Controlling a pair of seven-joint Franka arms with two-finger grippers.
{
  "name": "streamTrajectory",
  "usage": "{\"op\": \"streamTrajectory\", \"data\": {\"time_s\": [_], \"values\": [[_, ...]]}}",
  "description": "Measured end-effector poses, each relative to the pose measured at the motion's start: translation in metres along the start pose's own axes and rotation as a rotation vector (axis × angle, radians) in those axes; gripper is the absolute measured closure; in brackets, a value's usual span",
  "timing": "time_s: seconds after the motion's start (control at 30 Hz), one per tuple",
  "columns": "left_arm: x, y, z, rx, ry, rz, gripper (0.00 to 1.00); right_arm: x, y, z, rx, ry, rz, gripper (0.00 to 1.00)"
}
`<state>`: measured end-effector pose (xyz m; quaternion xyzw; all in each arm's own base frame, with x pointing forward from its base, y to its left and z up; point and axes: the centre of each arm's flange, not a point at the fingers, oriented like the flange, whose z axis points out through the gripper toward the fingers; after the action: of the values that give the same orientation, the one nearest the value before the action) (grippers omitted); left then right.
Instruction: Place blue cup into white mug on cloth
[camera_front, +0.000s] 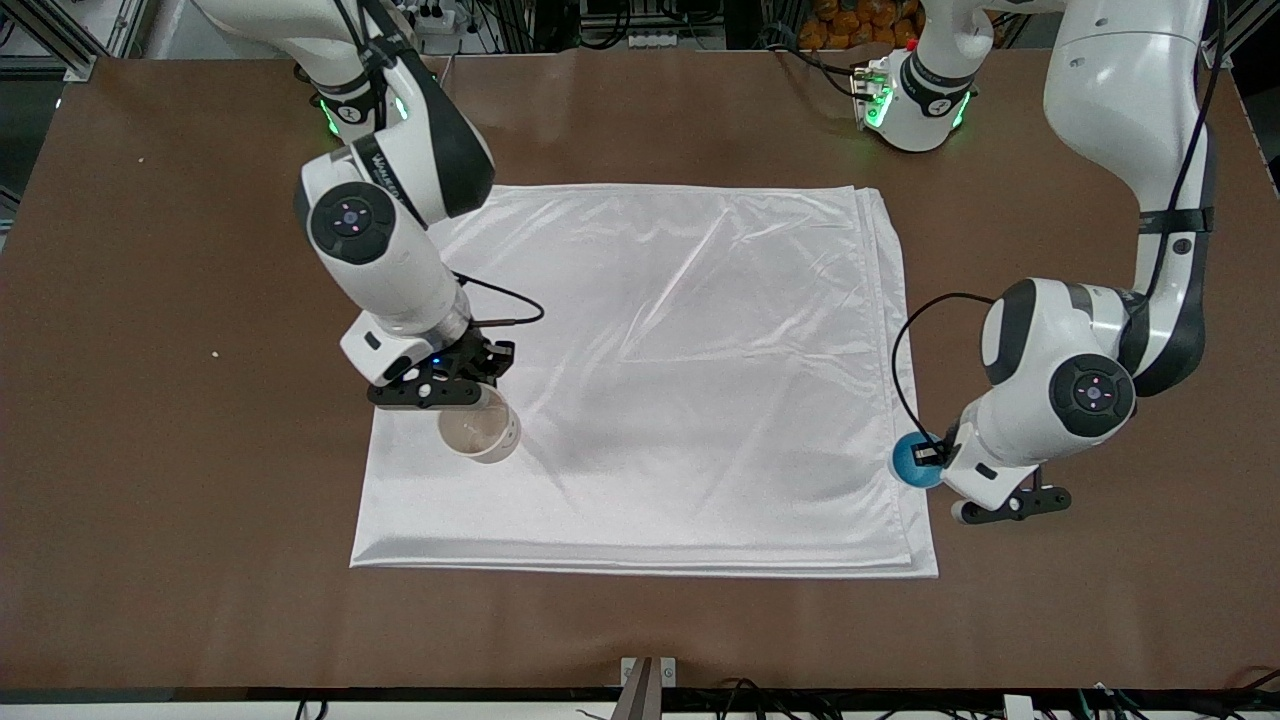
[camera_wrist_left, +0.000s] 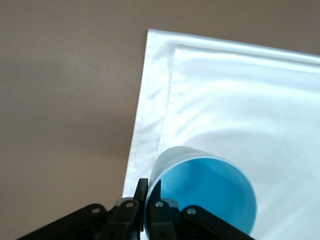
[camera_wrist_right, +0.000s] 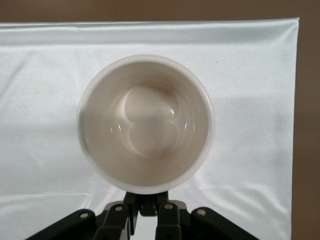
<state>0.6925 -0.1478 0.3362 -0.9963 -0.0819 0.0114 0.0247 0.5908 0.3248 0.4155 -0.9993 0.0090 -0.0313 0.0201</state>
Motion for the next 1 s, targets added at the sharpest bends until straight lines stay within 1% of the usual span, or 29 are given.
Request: {"op": "streamTrajectory", "data": {"time_s": [0.33,0.53,0.67,0.77,1.0], "values": [[-0.014,0.03,-0.006,0.001,0.001,-0.031,0.95,-0.03,-0.084,0.038,-0.008,-0.019,0.066,0.81],[-0.021,0.041,-0.011,-0.005,-0.004,-0.036,0.95,-0.049,-0.132,0.062,-0.011,-0.022,0.083,0.81],[-0.024,0.045,-0.01,-0.002,-0.018,-0.046,0.95,-0.059,-0.156,0.073,-0.003,-0.01,0.082,0.81],[-0.026,0.048,-0.01,-0.003,-0.021,-0.059,0.95,-0.064,-0.17,0.081,0.015,0.009,0.085,0.81],[-0.029,0.055,-0.012,-0.01,-0.021,-0.075,0.95,-0.073,-0.187,0.108,0.039,0.031,0.069,0.81]]}}
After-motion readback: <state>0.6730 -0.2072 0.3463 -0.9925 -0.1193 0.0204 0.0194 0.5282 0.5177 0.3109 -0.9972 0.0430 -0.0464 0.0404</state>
